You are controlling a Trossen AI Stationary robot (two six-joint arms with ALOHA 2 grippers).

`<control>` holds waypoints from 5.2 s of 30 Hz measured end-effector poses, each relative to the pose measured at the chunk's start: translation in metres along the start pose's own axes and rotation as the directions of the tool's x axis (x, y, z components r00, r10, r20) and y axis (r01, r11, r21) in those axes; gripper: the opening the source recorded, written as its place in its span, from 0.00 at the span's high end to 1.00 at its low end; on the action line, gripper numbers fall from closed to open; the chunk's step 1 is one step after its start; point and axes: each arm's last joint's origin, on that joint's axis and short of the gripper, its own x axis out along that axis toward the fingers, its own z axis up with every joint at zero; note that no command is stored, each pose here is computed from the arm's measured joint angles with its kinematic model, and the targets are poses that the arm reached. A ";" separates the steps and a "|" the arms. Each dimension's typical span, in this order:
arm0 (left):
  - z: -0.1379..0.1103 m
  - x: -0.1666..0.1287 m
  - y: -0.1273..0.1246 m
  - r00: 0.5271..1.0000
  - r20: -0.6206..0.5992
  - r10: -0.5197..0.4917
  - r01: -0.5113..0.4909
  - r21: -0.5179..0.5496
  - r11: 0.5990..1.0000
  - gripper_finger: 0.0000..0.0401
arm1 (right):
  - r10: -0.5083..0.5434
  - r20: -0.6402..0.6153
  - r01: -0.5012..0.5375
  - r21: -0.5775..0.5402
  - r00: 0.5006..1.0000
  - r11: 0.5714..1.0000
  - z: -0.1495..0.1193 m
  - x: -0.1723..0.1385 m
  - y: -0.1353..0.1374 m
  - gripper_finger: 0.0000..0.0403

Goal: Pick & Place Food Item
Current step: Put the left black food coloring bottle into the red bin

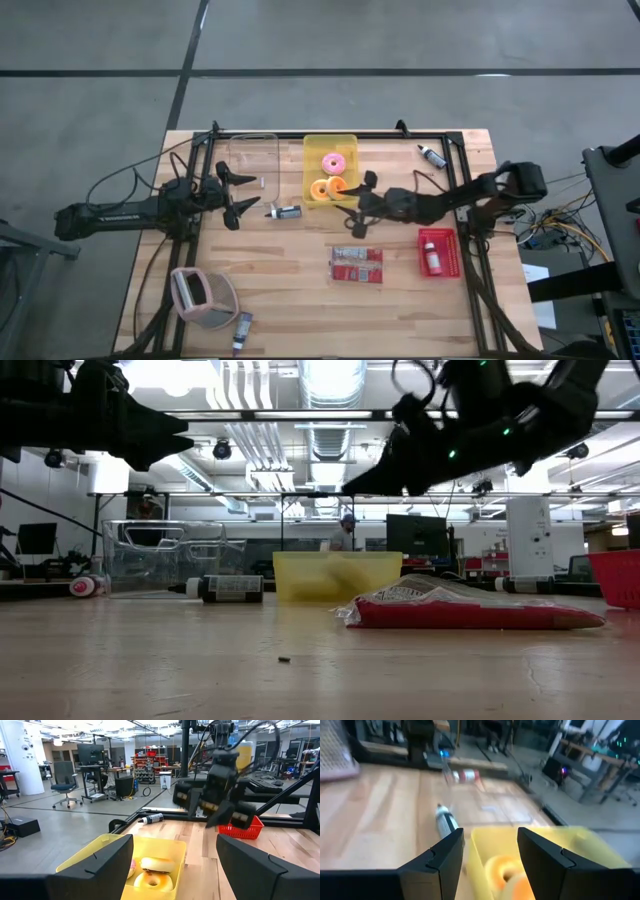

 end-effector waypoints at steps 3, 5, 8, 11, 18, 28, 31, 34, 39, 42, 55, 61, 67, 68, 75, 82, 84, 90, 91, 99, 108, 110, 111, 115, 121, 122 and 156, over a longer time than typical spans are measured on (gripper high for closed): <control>0.000 0.000 0.000 1.000 0.000 0.000 0.000 0.000 1.000 0.27 | -0.018 -0.039 0.018 0.005 0.999 1.000 -0.010 0.016 -0.001 0.55; 0.000 0.000 0.000 1.000 0.000 0.000 0.000 0.000 1.000 0.28 | -0.013 -0.060 0.015 0.033 0.998 0.999 -0.018 0.028 0.000 0.55; 0.000 0.000 0.000 1.000 0.000 0.000 0.000 0.000 1.000 0.28 | 0.021 -0.039 -0.019 0.059 0.999 0.998 -0.024 0.046 0.006 0.54; 0.000 0.000 0.000 1.000 0.000 0.000 0.000 0.000 1.000 0.27 | 0.053 -0.016 -0.052 0.039 0.998 0.998 -0.028 0.061 0.012 0.52; 0.000 0.000 0.000 1.000 0.000 0.000 0.000 0.000 1.000 0.28 | 0.163 -0.042 -0.160 0.063 0.986 0.985 -0.045 0.092 0.021 0.43; 0.000 0.000 0.000 1.000 0.000 0.001 -0.001 0.000 1.000 0.28 | 0.167 -0.032 -0.165 0.062 0.985 0.984 -0.041 0.128 0.029 0.42; 0.000 0.000 0.000 1.000 0.000 0.002 -0.002 0.000 1.000 0.27 | 0.175 -0.099 -0.170 0.054 0.980 0.984 -0.037 0.135 0.029 0.42; 0.000 0.000 0.000 1.000 0.000 0.002 -0.002 0.000 1.000 0.28 | 0.179 -0.162 -0.173 0.052 0.970 0.984 -0.031 0.142 0.030 0.42; 0.000 0.000 0.000 1.000 0.000 0.002 -0.002 0.000 1.000 0.27 | 0.154 -0.270 -0.144 0.056 0.951 0.988 -0.024 0.150 0.030 0.44; 0.000 0.000 0.000 1.000 0.000 0.002 -0.002 0.000 1.000 0.28 | 0.146 -0.330 -0.139 0.046 0.932 0.989 -0.021 0.152 0.030 0.45; 0.000 0.000 0.000 1.000 0.000 0.002 -0.002 0.000 1.000 0.28 | 0.143 -0.460 -0.146 0.029 0.876 0.989 -0.008 0.159 0.029 0.46; 0.000 0.000 0.000 1.000 0.000 0.003 -0.003 0.000 1.000 0.28 | 0.144 -0.459 -0.156 0.012 0.877 0.988 -0.008 0.160 0.028 0.46; 0.000 0.000 0.000 1.000 0.000 0.003 -0.003 0.000 1.000 0.28 | 0.149 -0.471 -0.175 -0.011 0.870 0.985 -0.009 0.160 0.029 0.46; 0.000 0.000 0.000 1.000 0.000 0.003 -0.003 0.000 1.000 0.28 | 0.149 -0.474 -0.176 -0.011 0.868 0.984 -0.009 0.160 0.029 0.46; 0.000 0.000 0.000 1.000 0.000 0.003 -0.003 0.000 1.000 0.27 | 0.152 -0.477 -0.181 -0.015 0.866 0.983 -0.009 0.159 0.031 0.46; 0.000 0.000 0.000 1.000 0.000 0.003 -0.003 0.000 1.000 0.27 | 0.173 -0.498 -0.194 0.009 0.850 0.981 -0.010 0.154 0.044 0.46; 0.000 0.000 0.000 1.000 0.000 0.003 -0.003 0.000 1.000 0.27 | 0.179 -0.509 -0.212 -0.007 0.842 0.977 -0.011 0.151 0.051 0.46; 0.000 0.000 0.000 1.000 0.000 0.003 -0.003 0.000 1.000 0.28 | 0.195 -0.497 -0.210 0.026 0.846 0.977 -0.009 0.151 0.055 0.46; 0.000 0.000 0.000 1.000 0.000 0.003 -0.003 0.000 1.000 0.27 | 0.194 -0.497 -0.208 0.028 0.846 0.978 -0.009 0.151 0.055 0.46; 0.000 0.000 0.000 1.000 0.000 0.003 -0.003 0.000 1.000 0.28 | 0.191 -0.493 -0.191 0.051 0.849 0.980 -0.009 0.151 0.057 0.46; 0.000 0.000 0.000 1.000 0.000 0.003 -0.003 0.000 1.000 0.28 | 0.191 -0.477 -0.158 0.107 0.858 0.982 -0.007 0.151 0.058 0.46; 0.000 0.000 0.000 1.000 0.000 0.003 -0.003 0.000 1.000 0.27 | 0.191 -0.477 -0.159 0.107 0.858 0.981 -0.007 0.151 0.058 0.46; 0.000 0.000 0.000 1.000 0.000 0.003 -0.003 0.000 1.000 0.27 | 0.191 -0.477 -0.159 0.107 0.858 0.981 -0.007 0.151 0.058 0.46; 0.000 0.000 0.000 1.000 0.000 0.003 -0.003 0.000 1.000 0.28 | 0.195 -0.482 -0.162 0.108 0.854 0.981 -0.007 0.151 0.058 0.46; 0.000 0.000 0.000 1.000 0.000 0.003 -0.003 0.000 1.000 0.28 | 0.202 -0.487 -0.169 0.110 0.850 0.979 -0.008 0.150 0.059 0.46; 0.000 0.000 0.000 1.000 0.000 0.003 -0.003 0.000 1.000 0.28 | 0.202 -0.487 -0.169 0.110 0.850 0.979 -0.008 0.150 0.059 0.46; 0.000 0.000 0.000 1.000 0.000 0.003 -0.003 0.000 1.000 0.27 | 0.206 -0.491 -0.174 0.109 0.847 0.979 -0.008 0.150 0.059 0.66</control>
